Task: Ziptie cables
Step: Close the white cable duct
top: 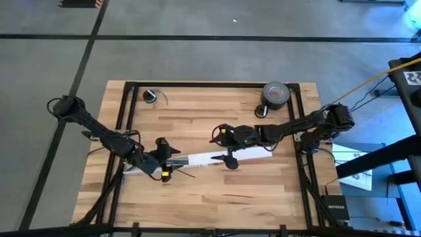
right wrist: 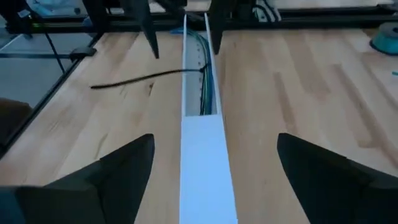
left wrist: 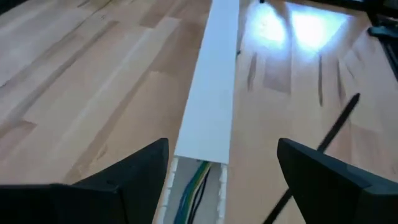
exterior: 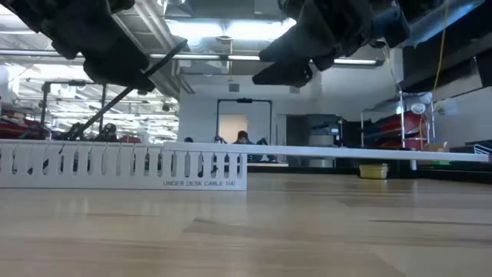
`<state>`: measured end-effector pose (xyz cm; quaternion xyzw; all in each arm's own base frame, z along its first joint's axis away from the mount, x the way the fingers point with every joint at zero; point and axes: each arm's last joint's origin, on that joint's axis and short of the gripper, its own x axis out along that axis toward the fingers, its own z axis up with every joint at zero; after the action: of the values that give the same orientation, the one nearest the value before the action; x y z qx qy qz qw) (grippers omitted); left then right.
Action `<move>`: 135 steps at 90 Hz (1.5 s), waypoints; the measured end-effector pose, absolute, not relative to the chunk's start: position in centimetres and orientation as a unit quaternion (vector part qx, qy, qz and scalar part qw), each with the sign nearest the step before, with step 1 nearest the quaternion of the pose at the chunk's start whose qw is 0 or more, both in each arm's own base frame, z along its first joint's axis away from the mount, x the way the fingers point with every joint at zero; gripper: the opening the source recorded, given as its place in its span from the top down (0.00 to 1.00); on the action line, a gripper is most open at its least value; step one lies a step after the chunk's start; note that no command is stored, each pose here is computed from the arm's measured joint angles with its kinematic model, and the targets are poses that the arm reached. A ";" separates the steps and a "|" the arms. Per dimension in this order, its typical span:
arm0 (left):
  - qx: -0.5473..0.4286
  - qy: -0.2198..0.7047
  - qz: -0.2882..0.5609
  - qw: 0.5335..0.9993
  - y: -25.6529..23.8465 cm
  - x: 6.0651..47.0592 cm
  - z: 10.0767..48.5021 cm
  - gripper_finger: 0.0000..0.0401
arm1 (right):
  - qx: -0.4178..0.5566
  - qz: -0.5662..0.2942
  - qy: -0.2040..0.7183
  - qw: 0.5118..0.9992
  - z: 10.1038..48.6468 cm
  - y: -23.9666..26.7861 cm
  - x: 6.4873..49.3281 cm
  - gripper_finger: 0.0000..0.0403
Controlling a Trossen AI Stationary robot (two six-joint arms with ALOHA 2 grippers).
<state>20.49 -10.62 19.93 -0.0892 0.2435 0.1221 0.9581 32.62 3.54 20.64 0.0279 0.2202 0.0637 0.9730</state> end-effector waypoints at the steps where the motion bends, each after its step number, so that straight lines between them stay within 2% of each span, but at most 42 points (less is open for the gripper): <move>1: -0.089 0.243 0.123 0.958 -10.6 20.5 19.9 0.29 | 0.028 0.063 0.220 0.973 20.6 3.5 32.6 0.19; 37: -0.051 0.244 0.135 0.959 -10.0 20.8 19.9 0.29 | 0.025 0.060 0.224 0.972 20.6 3.5 32.6 0.19; 62: -0.107 0.260 0.126 0.951 -9.4 21.2 19.7 0.29 | 0.047 0.073 0.235 0.968 20.4 3.6 32.5 0.18; 96: -0.126 0.308 0.093 0.938 -9.5 21.9 18.3 0.21 | 0.061 0.072 0.261 0.961 19.8 3.6 32.4 0.14; 135: -0.039 0.321 0.089 0.942 -10.3 23.2 15.9 0.21 | 0.044 0.075 0.271 0.959 17.7 3.7 33.4 0.13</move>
<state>23.18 -10.32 15.91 -0.0392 0.3206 0.0888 0.9422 33.41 3.73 17.66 0.0445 0.2707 0.0748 0.9587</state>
